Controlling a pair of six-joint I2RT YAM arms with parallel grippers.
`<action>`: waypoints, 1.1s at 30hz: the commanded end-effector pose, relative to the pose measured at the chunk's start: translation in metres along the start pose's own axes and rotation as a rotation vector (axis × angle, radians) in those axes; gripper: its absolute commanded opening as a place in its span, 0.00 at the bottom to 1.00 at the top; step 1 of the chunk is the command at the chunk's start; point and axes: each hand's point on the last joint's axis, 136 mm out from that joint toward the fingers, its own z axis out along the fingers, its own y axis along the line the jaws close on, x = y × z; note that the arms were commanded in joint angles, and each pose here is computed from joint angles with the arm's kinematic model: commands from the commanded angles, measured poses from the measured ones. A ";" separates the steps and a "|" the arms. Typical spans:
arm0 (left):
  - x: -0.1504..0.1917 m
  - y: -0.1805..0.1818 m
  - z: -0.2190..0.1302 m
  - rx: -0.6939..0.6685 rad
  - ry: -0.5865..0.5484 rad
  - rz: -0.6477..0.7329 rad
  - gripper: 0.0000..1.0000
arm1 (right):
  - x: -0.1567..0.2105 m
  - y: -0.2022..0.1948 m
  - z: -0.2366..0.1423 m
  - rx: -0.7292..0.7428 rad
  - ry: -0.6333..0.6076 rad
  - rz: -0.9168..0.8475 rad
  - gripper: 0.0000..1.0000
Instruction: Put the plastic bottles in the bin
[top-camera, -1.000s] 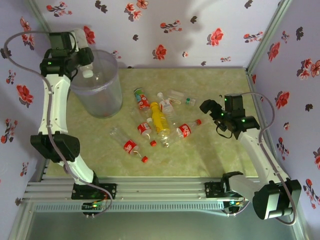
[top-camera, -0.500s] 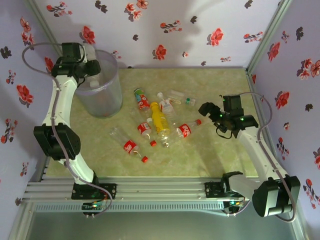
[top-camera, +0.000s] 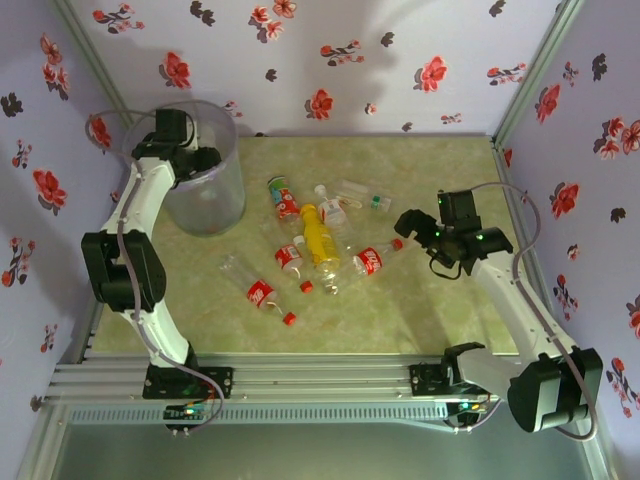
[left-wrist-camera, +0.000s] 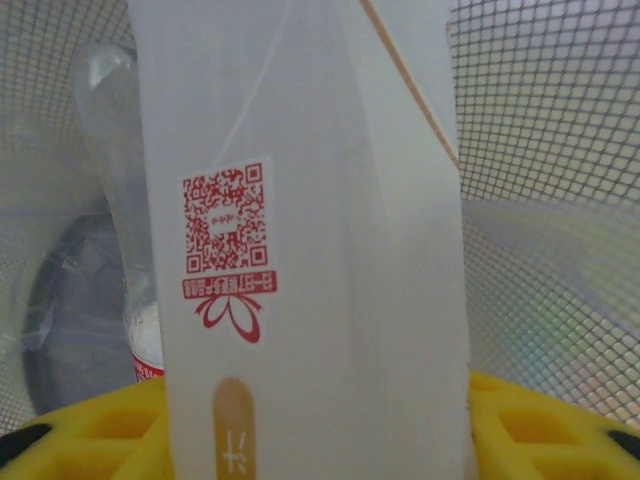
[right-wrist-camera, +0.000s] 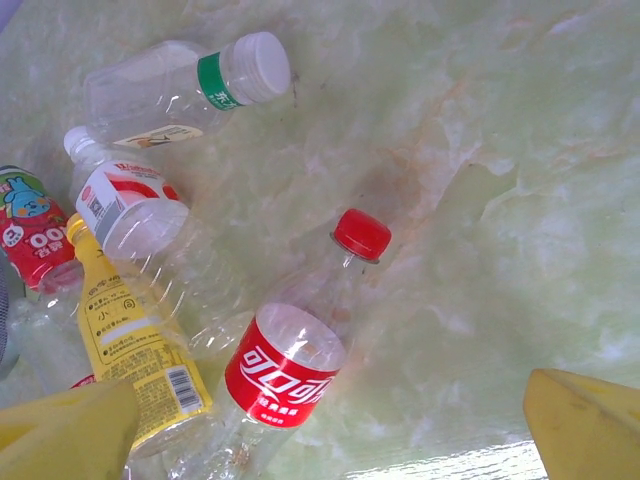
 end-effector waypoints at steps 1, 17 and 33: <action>-0.002 -0.004 0.003 0.020 -0.005 0.010 0.58 | 0.003 -0.005 0.005 0.043 0.000 0.008 0.99; -0.028 -0.009 -0.026 0.021 -0.064 0.071 0.96 | 0.030 -0.002 0.048 0.022 -0.001 0.188 0.99; -0.061 -0.017 -0.151 -0.030 -0.260 0.191 0.99 | 0.054 0.003 0.094 0.083 0.079 0.187 0.99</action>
